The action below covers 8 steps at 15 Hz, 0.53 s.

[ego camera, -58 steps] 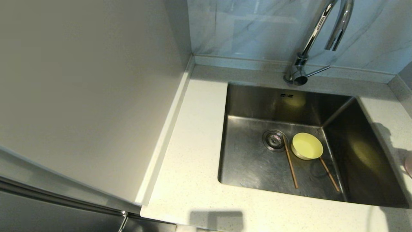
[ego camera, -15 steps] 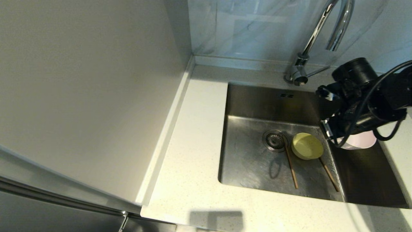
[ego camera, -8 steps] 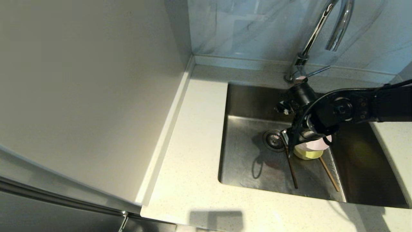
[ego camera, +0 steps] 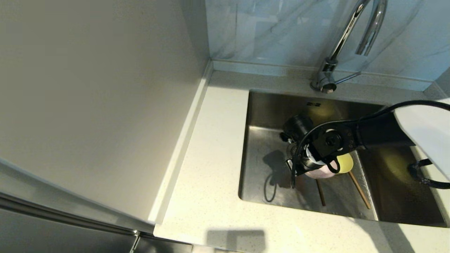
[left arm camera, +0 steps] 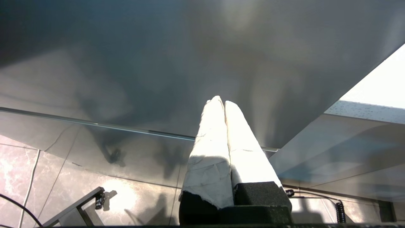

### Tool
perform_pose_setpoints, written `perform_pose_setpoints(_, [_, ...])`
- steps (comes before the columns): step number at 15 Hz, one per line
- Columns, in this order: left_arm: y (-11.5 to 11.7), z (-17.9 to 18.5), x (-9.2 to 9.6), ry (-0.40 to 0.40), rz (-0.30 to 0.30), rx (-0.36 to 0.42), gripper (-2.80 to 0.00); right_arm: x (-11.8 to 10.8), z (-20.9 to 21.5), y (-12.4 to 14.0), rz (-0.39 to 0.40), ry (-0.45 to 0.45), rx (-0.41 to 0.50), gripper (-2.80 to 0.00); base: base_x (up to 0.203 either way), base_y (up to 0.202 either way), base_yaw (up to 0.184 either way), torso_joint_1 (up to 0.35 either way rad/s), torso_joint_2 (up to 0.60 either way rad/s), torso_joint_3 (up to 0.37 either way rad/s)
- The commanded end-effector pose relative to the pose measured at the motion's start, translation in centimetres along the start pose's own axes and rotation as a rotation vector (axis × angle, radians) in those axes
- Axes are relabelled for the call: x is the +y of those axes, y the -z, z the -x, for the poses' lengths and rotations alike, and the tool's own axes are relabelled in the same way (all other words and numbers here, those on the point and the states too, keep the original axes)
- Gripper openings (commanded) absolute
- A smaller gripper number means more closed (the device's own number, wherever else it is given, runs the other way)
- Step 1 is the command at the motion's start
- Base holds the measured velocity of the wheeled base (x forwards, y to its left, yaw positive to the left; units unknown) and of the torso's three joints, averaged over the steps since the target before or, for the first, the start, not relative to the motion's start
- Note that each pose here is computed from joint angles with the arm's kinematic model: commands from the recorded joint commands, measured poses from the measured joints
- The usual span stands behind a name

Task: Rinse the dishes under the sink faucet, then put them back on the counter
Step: Put a bowl into the sink

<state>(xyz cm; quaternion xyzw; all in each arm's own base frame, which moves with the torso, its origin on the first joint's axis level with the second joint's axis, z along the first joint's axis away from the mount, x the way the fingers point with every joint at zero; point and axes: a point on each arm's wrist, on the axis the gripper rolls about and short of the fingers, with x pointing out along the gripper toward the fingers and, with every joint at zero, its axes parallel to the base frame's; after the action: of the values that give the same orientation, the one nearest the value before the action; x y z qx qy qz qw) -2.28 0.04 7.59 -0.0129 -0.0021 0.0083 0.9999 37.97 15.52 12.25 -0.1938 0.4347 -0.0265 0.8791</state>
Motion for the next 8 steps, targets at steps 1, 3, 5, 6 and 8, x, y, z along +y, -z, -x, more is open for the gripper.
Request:
perform_pose_setpoints(1, [0.0,0.0,0.0,0.0,0.0,-0.004,-2.8,0.8,-1.3,0.5,0.02,-0.001,0.033,-2.8,0.0,0.0,0.0,0.0,0.0,0.0])
perform_pose_setpoints(3, [0.0,0.0,0.0,0.0,0.0,-0.004,-2.8,1.3,-2.3,0.8,0.029,-0.002,0.054,-2.8,0.0,0.0,0.0,0.0,0.0,0.0])
perform_pose_setpoints(5, [0.0,0.0,0.0,0.0,0.0,-0.004,-2.8,1.8,-3.4,0.8,0.017,-0.001,0.033,-2.8,0.0,0.0,0.0,0.0,0.0,0.0])
perform_pose_setpoints(6, [0.0,0.0,0.0,0.0,0.0,-0.004,-2.8,2.0,-3.8,0.6,0.006,-0.001,0.014,-2.8,0.0,0.0,0.0,0.0,0.0,0.0])
perform_pose_setpoints(8, [0.0,0.0,0.0,0.0,0.0,-0.004,-2.8,2.3,-4.6,0.3,-0.015,-0.001,-0.022,-2.8,0.0,0.0,0.0,0.0,0.0,0.0])
